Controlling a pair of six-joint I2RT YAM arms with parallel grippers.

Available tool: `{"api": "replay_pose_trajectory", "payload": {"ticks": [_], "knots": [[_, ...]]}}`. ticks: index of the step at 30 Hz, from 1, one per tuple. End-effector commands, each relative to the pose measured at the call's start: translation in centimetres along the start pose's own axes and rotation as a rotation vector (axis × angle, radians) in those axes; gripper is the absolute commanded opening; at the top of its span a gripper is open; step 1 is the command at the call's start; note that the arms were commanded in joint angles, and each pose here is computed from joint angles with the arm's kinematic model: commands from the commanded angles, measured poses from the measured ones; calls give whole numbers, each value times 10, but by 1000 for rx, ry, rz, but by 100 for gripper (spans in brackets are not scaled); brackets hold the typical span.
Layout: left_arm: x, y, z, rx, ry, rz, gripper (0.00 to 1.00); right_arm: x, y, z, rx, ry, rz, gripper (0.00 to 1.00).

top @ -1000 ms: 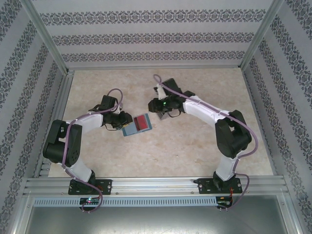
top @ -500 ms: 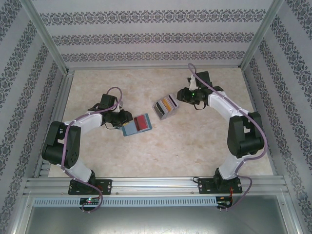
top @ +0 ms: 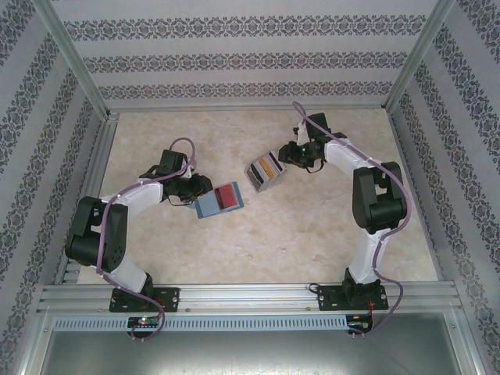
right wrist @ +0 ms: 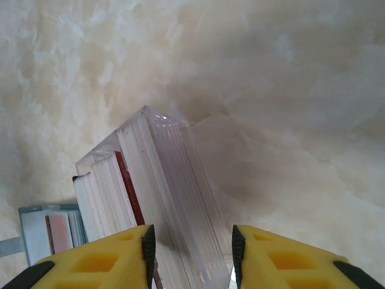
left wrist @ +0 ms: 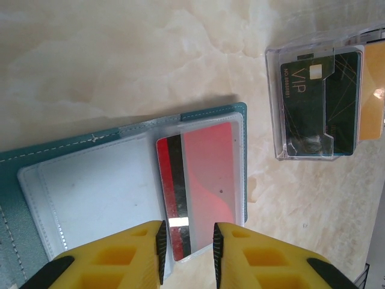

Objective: Put the credit cards into the card holder
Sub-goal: Pick up the credit card from the storage box.

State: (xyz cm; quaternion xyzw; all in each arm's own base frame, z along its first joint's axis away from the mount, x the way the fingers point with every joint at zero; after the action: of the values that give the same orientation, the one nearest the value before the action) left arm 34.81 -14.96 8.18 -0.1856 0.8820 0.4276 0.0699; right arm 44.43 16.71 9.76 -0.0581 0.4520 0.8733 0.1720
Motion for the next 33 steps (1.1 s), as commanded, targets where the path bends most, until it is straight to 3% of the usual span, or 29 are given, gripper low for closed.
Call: {"api": "replay_pose_trajectory", "payload": {"ticks": [1,33], "knots": [[-3,3,3,-3,-5,-25,30,4,-6,13,-28,39,35,42],[1,-2,4,8,1,-12,29,11,-3,40,-62,83,52,42]]}}
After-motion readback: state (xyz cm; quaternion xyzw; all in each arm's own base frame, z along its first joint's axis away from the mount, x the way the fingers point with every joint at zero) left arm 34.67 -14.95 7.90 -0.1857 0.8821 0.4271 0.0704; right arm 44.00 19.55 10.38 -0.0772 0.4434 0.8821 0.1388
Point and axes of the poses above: each hand's point on the last joint's axis, 136 mm out from that joint toward the fingers, its own y axis back along the fingers, its own z axis along the line the jaws close on, x = y × z, the point moved 1 cm from there along y, back along the fingers, and after that the axes turned 7 degrees about -y, right-handed, at the moved point
